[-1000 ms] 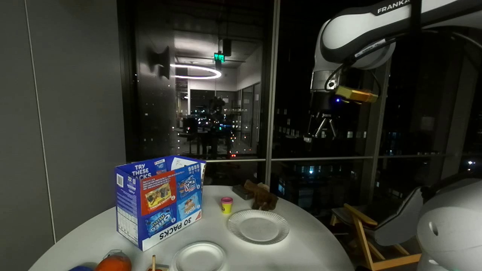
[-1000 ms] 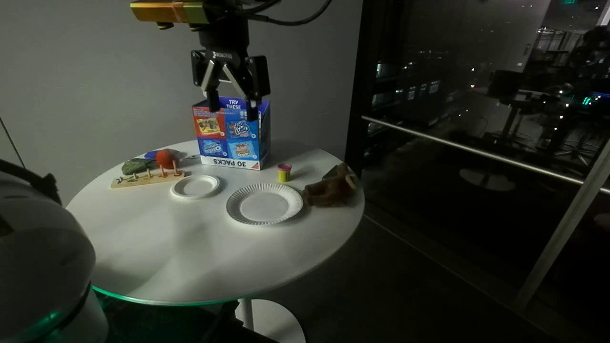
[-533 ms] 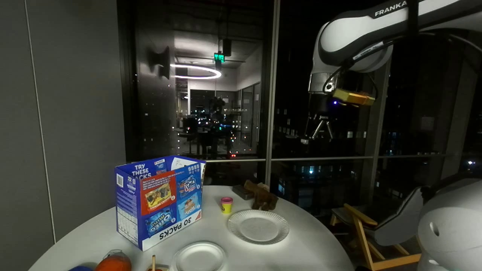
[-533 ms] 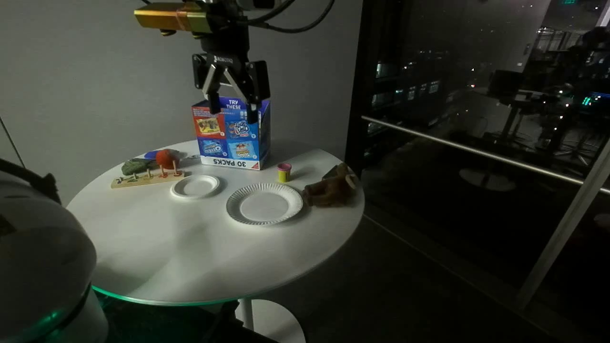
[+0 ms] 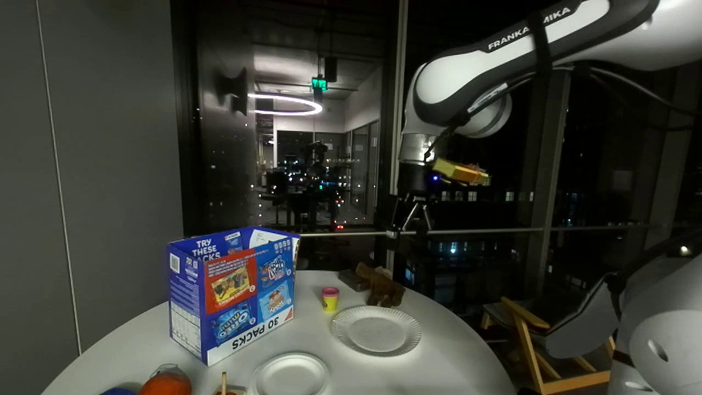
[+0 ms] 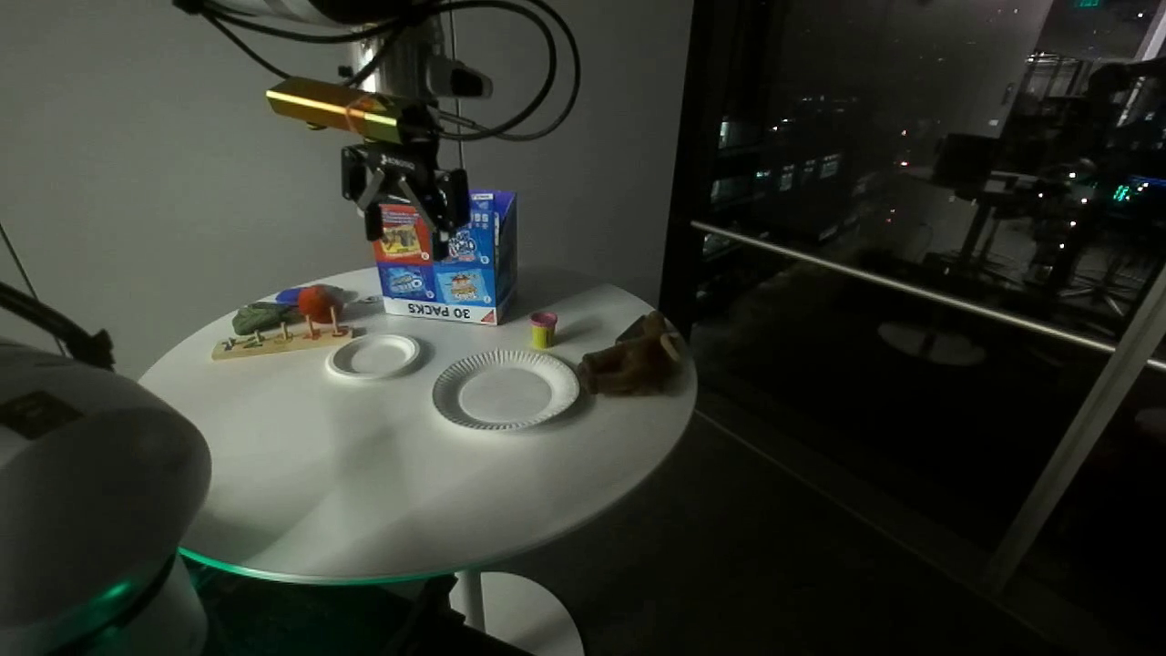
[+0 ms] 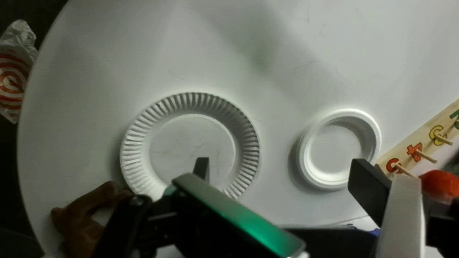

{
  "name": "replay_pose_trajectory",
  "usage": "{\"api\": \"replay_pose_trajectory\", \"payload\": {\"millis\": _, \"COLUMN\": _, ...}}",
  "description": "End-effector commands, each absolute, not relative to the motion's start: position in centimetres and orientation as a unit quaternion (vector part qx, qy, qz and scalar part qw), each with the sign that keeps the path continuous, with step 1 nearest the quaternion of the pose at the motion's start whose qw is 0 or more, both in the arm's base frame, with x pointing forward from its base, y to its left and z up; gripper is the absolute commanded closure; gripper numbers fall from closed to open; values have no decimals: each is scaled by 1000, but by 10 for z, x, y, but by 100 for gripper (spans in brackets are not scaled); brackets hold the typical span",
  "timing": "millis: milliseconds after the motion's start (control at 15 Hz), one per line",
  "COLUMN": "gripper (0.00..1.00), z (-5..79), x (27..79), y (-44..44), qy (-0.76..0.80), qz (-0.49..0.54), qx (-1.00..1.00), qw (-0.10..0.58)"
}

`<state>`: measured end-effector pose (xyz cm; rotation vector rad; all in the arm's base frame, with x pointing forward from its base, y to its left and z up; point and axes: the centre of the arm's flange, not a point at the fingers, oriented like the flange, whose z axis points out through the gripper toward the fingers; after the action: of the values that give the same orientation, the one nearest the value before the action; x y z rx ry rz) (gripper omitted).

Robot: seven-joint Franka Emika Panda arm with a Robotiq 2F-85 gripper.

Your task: Stack the small white paper plate on top of the bigger plate

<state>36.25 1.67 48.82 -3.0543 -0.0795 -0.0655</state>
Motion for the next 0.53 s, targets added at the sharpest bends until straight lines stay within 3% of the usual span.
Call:
{"api": "replay_pose_trajectory", "payload": {"millis": 0, "gripper": 0, "z": 472, "x": 395, "y": 47, "qy": -58, "qz": 10, "qx": -998, "qw": 31}}
{"api": "replay_pose_trajectory", "payload": {"millis": 467, "gripper": 0, "z": 430, "x": 426, "y": 94, "qy": -101, "qz": 57, "qx": -992, "qw": 39}}
